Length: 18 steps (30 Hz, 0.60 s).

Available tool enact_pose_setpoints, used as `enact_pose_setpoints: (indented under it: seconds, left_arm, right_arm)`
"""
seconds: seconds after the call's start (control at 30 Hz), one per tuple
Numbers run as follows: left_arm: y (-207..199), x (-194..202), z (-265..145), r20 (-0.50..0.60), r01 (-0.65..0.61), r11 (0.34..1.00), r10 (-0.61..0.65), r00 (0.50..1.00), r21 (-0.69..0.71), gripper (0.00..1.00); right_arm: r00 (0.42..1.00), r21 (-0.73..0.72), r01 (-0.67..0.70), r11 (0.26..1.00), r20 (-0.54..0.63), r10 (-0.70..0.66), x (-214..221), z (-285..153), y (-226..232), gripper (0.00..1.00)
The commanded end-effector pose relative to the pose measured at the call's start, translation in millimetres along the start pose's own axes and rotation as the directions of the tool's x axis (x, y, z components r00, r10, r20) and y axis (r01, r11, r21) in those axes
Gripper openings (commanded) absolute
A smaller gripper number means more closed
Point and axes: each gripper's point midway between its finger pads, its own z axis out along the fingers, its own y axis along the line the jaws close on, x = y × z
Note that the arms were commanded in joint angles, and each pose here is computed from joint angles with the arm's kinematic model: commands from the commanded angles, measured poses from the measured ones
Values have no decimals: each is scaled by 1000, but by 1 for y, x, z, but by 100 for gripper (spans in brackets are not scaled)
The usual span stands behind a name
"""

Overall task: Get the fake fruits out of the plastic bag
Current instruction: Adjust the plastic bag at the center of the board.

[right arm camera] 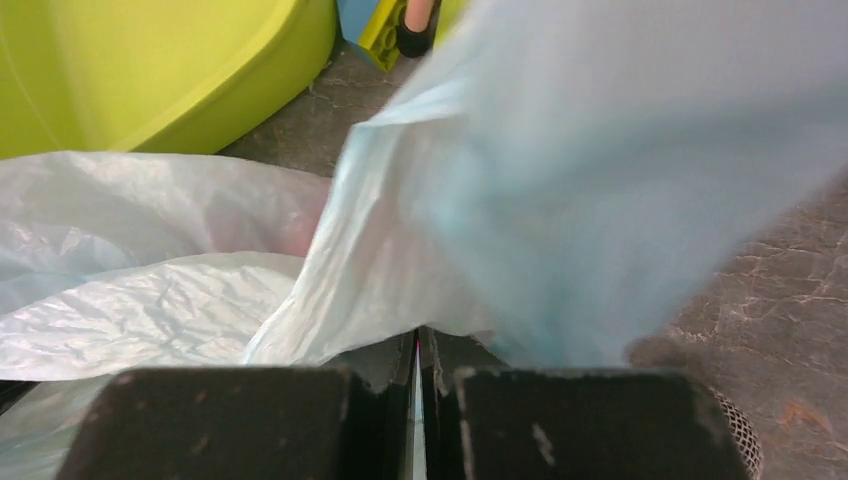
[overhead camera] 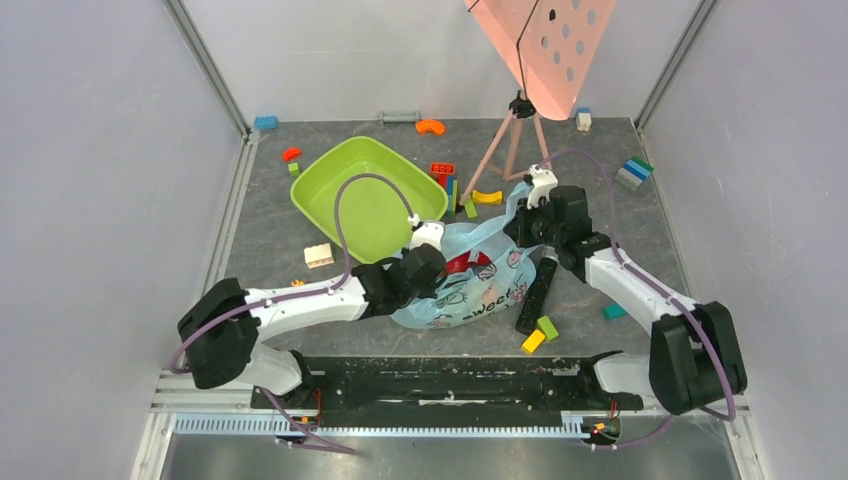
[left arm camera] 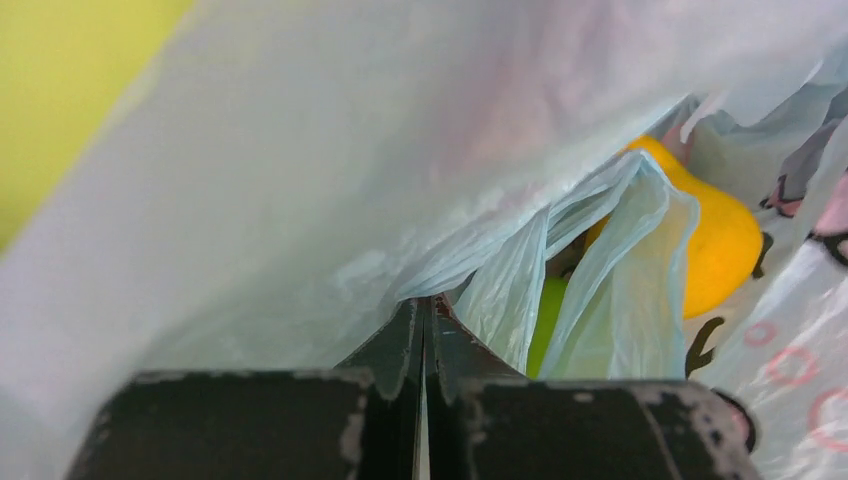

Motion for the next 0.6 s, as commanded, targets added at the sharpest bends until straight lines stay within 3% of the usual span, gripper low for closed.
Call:
enact_pose_setpoints:
  seconds: [0.0,0.57]
  left_arm:
    - [-1,-2,-9,58,70,996,-74,996,63,2]
    - [48,60,-23,45,108,994,-109,993,29,2]
  right_arm:
    - [1000,9,-8,1000,30,7,-3,14,-11,0]
    - [995,173,-97,980,3,98,18,23,-76,0]
